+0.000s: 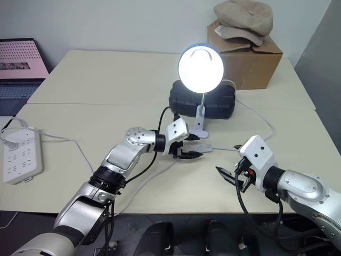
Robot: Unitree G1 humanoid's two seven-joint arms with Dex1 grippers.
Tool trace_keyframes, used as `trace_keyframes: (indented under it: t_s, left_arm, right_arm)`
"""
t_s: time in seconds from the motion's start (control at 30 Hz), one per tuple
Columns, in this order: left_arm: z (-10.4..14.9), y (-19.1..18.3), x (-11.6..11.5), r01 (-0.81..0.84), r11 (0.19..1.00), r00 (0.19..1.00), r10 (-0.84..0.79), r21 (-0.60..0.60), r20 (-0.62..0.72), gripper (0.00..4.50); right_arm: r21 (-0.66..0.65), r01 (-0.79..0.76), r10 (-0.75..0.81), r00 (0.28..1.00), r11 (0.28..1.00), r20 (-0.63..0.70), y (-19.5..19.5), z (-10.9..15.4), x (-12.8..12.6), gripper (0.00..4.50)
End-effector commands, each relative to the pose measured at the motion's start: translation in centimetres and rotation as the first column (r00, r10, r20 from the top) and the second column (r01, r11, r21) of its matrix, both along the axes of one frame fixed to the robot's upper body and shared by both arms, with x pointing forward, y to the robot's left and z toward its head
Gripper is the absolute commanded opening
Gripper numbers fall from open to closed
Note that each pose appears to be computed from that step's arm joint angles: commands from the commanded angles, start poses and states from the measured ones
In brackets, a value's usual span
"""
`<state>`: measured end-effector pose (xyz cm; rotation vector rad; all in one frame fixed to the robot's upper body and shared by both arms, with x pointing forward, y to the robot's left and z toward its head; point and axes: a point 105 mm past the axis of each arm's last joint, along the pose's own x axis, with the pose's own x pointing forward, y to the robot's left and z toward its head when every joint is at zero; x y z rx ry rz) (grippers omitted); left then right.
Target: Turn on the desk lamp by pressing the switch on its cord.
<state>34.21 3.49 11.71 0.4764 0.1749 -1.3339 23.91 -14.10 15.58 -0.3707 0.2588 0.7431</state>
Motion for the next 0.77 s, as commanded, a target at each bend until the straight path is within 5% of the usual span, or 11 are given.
trace_keyframes:
  t_s: [0.03, 0.2, 0.4, 0.77]
  left_arm:
    - [2.8, 1.3, -0.1, -0.003, 0.999, 0.996, 0.006, -0.042, 0.088, 4.28]
    - [6.0, 5.9, -1.5, -0.043, 0.996, 0.988, 0.053, -0.074, 0.142, 4.45]
    - [6.8, 11.3, -5.2, -0.118, 0.993, 0.992, 0.118, 0.007, 0.048, 4.45]
    - [6.8, 12.7, -7.0, -0.206, 0.975, 0.978, 0.205, -0.076, -0.026, 4.45]
  right_arm:
    - [-0.011, -0.012, 0.013, 0.997, 1.0, 0.071, -0.3, 1.4, 0.6, 4.5]
    - [-0.039, -0.055, 0.058, 0.993, 0.998, 0.103, -1.3, 2.3, 1.5, 4.5]
    - [-0.082, -0.151, 0.159, 0.981, 0.985, 0.109, -3.7, 3.8, 2.2, 4.5]
    - [-0.112, -0.247, 0.256, 0.963, 0.963, 0.079, -4.2, 4.0, 3.2, 4.5]
